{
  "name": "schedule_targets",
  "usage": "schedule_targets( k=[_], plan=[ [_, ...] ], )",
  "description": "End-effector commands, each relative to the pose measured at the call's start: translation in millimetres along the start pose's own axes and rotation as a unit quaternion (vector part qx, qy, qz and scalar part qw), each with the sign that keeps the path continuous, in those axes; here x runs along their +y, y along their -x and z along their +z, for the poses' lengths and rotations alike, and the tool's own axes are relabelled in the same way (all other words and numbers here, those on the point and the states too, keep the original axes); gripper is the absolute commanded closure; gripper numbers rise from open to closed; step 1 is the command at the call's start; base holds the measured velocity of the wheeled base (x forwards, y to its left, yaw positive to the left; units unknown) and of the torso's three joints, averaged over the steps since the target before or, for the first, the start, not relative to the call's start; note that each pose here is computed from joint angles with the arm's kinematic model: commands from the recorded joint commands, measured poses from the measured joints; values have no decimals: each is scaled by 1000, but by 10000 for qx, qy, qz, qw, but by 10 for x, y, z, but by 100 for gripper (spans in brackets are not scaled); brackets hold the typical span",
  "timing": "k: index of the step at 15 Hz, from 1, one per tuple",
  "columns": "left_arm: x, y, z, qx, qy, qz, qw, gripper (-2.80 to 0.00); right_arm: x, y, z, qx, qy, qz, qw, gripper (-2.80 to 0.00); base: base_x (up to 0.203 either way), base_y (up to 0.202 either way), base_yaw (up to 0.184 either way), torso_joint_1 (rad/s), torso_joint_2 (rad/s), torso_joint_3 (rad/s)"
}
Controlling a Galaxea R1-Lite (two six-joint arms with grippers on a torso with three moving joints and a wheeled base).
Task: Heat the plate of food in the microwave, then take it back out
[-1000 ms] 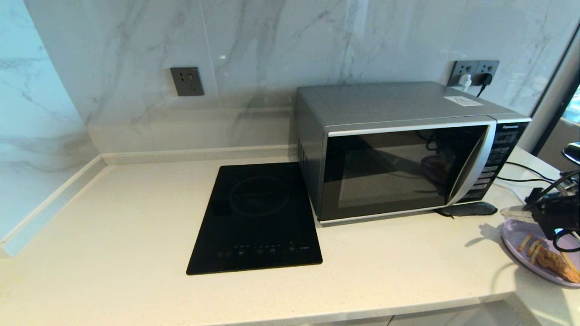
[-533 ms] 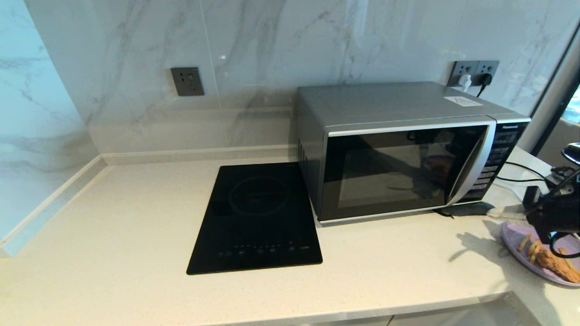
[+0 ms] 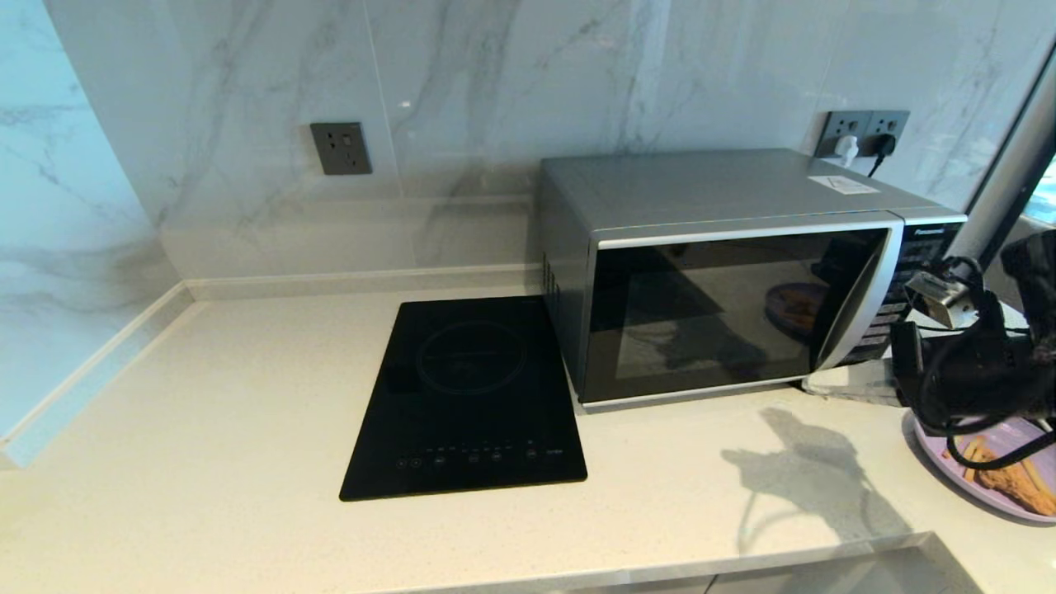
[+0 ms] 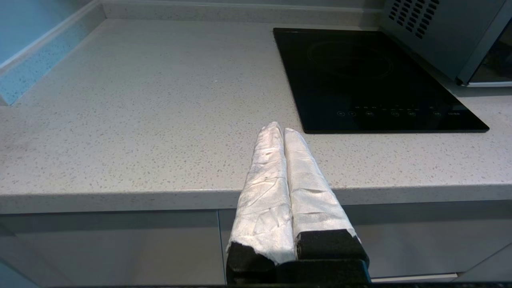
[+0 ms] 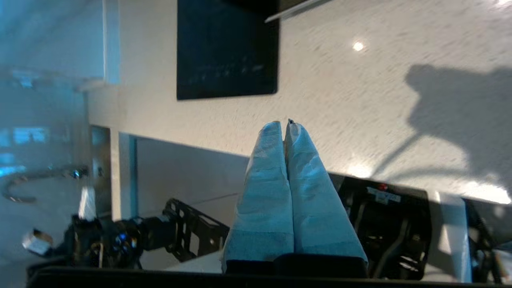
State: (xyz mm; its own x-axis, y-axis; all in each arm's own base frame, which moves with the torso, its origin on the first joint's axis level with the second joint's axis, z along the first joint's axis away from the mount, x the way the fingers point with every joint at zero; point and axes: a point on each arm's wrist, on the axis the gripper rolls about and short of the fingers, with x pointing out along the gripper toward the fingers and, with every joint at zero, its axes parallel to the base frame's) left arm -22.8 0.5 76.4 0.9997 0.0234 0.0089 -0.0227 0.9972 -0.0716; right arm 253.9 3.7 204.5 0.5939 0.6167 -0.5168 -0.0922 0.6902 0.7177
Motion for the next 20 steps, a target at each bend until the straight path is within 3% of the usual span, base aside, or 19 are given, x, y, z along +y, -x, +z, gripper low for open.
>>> schedule_targets(
  k=[1,6,11,14,18,20],
  plan=[
    [0,-1,1,6,3,6,10000,0,476,429,-407,-333,741,318,9962,0,0,0,0,0,0,0],
    [0,-1,1,6,3,6,10000,0,782,1344,-1147,-1469,1298,-70,9806,0,0,0,0,0,0,0],
    [0,-1,1,6,3,6,10000,0,690,2027,-2011,-2751,1582,-820,9448,0,0,0,0,0,0,0],
    [0,-1,1,6,3,6,10000,0,572,2149,-2415,-2982,1562,-1063,9356,0,0,0,0,0,0,0],
    [0,-1,1,6,3,6,10000,0,403,2163,-2791,-3231,1579,-1111,9265,0,0,0,0,0,0,0],
    [0,-1,1,6,3,6,10000,0,294,2141,-2939,-3292,1459,-1370,9228,0,0,0,0,0,0,0]
  ],
)
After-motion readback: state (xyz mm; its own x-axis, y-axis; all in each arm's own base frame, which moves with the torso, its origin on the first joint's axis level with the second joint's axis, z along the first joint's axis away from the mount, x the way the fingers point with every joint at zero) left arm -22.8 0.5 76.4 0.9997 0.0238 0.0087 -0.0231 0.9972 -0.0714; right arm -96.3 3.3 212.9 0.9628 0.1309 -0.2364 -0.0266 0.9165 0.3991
